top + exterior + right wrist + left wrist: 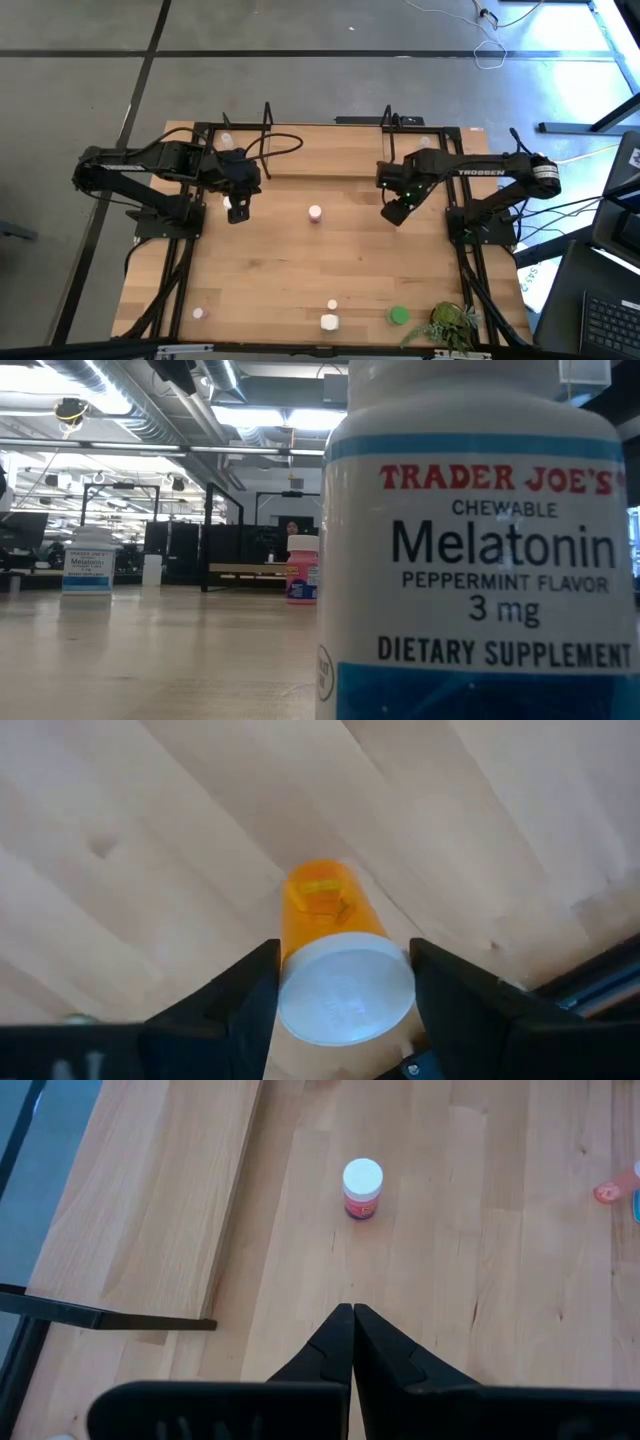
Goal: Pick and place medicine bottles onto shelf by color
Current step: Put the orange pill bottle on the shelf
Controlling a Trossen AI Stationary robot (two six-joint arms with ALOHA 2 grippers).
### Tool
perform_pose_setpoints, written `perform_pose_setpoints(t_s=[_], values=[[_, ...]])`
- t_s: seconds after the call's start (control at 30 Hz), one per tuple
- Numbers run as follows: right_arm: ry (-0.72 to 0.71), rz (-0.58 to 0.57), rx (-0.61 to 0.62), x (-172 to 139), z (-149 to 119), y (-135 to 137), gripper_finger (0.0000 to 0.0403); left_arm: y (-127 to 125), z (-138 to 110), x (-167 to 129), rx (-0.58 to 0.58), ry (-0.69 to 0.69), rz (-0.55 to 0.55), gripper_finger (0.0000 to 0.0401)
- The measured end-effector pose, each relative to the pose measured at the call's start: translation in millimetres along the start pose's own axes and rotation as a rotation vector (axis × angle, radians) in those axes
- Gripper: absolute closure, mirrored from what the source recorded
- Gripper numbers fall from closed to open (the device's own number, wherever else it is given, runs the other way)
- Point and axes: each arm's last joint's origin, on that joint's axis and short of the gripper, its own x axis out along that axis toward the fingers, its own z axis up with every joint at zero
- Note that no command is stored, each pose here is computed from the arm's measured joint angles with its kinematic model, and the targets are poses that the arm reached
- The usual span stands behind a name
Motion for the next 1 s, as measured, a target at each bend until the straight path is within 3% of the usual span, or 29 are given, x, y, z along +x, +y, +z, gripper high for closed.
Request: perform_pose_setpoints(t_s=[0.27,0.7,1.0], values=[[-0.117,0.072,-0.076,-41,7,16,0.0192,0,0,0,0.0,0.0,0.0,0.0401],[-0.158,-0.033,-0.273,-66,53,34,0.0192,0,0,0,0.0,0.0,0.0,0.0401],[-0.2,-0.138,-0.337,-82,102,23,0.0192,0,0,0,-0.001,0.0,0.0,0.0401]])
